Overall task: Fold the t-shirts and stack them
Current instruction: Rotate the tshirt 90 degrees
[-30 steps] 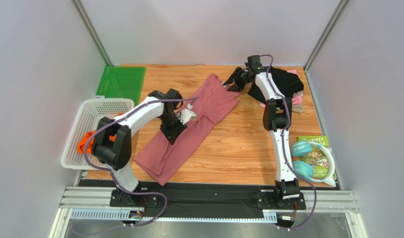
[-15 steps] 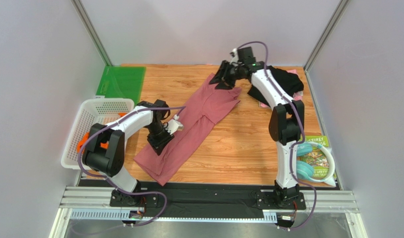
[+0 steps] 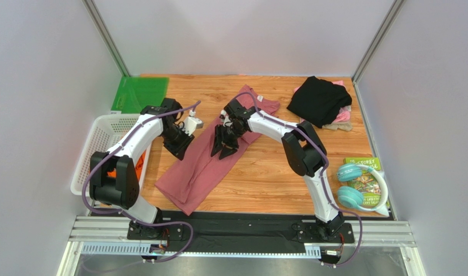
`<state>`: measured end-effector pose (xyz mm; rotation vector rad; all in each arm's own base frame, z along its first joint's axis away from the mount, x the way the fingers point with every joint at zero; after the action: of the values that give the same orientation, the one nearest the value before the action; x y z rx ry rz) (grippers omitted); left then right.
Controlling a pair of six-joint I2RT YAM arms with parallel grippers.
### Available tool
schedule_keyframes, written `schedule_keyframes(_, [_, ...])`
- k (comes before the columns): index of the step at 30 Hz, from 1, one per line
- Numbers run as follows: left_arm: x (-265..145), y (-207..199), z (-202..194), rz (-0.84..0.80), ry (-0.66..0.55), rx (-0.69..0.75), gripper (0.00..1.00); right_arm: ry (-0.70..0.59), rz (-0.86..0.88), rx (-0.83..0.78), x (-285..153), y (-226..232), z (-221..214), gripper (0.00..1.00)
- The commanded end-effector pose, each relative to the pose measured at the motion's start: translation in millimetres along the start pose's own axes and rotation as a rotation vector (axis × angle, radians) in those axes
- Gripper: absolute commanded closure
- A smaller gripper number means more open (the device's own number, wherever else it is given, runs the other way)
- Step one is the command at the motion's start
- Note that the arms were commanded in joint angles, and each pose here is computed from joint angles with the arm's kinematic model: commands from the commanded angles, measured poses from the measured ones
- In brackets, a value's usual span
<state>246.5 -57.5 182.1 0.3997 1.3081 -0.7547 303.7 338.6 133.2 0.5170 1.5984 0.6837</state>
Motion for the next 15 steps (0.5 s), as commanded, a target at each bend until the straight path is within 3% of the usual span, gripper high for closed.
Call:
schedule_keyframes(1, [-23.3,9.6,5.8,0.03,-0.095,-0.015,0.65,0.037,0.05,0.013,2.8,9.8,-23.9,0.53])
schedule_keyframes(10, [-52.2,30.8,11.3,0.019,-0.205,-0.104,0.65,0.161,0.025,0.092,44.9,-18.6,-59.2,0.54])
schedule_keyframes(15, [-59.9,32.1,9.9,0.032,-0.216,-0.1,0.65,0.141,-0.034,0.122,31.4,-42.3,-65.0,0.54])
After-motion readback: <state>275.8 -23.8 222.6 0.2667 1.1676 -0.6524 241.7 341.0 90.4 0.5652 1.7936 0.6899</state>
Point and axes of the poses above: each gripper's point midway between its finger pads, its own x axis out along the fingers, its own y axis along the line the jaws close on, z = x × y, the point moved 9 cm from there along -x, back along the fingers
